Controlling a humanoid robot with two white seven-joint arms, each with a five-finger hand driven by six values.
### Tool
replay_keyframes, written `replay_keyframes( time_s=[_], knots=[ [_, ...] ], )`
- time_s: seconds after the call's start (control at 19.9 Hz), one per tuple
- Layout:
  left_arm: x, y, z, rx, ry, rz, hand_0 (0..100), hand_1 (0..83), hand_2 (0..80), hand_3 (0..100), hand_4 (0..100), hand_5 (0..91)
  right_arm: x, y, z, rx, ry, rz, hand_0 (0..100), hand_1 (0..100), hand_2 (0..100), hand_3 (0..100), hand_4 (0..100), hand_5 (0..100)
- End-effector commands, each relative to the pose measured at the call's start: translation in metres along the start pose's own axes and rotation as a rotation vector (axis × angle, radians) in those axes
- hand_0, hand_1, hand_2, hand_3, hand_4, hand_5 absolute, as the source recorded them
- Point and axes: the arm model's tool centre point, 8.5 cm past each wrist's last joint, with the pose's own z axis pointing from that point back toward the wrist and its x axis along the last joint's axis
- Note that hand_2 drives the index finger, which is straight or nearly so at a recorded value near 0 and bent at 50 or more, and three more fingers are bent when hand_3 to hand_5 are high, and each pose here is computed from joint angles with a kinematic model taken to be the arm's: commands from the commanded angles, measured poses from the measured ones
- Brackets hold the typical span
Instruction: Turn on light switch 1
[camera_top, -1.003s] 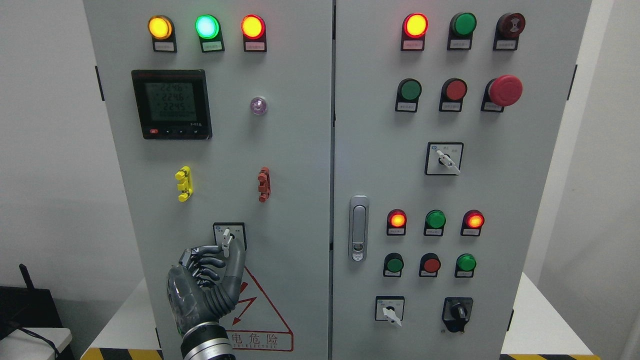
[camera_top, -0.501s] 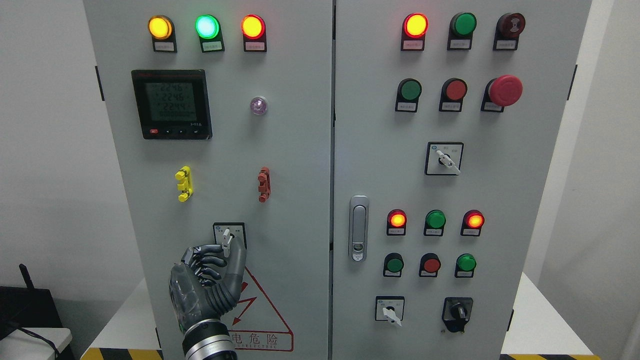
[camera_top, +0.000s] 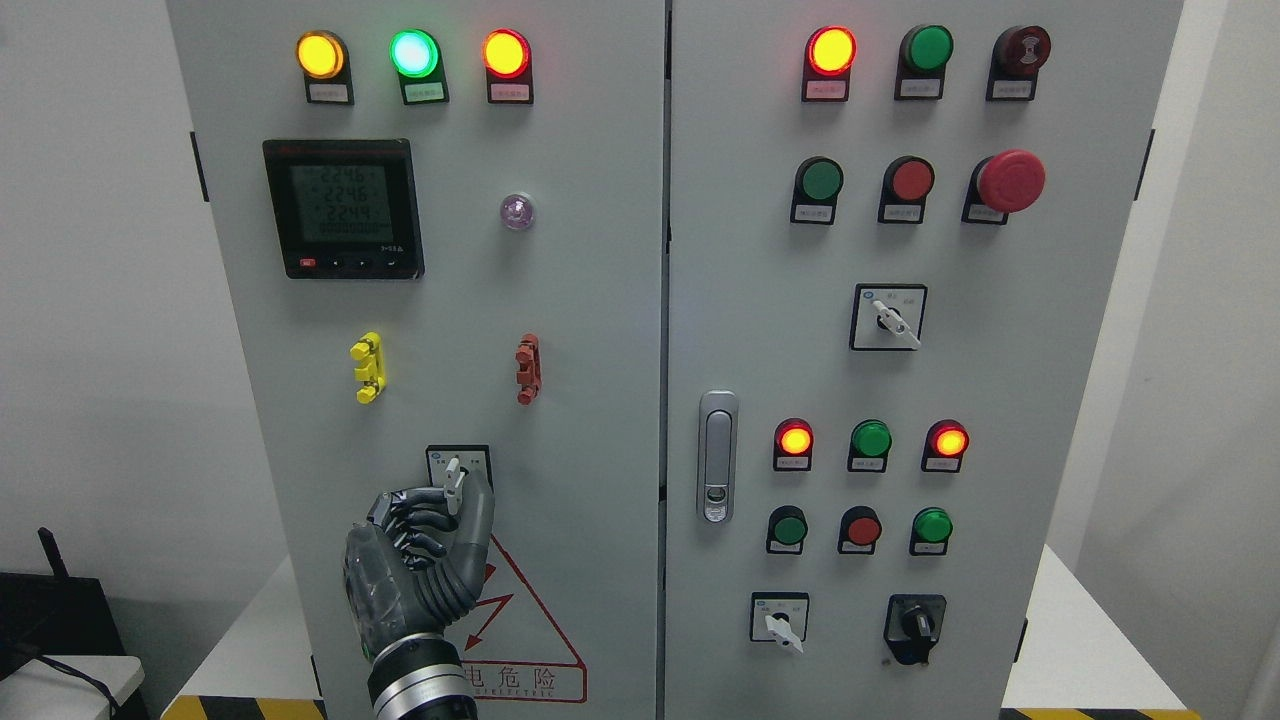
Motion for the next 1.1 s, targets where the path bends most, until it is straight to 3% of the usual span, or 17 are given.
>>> replay_keyframes(
  time_s=[0.0, 1.05],
  knots=[
    [0.0019, -0.0012, -0.0002, -0.002, -0.003, 0.002, 14, 50.7, 53.5, 77, 85, 78.4, 0.0002, 0.0001, 0.0, 0.0, -0.003, -0.017, 12, 39, 0, 0, 0, 0],
    [0.0041, -0.0008, -0.0013, 0.001, 0.013, -0.019, 19, 44.7, 55.6, 77, 85, 77.9, 0.0002, 0.0001, 0.0, 0.0, -0.003, -0.017, 12, 39, 0, 0, 0, 0]
  ],
)
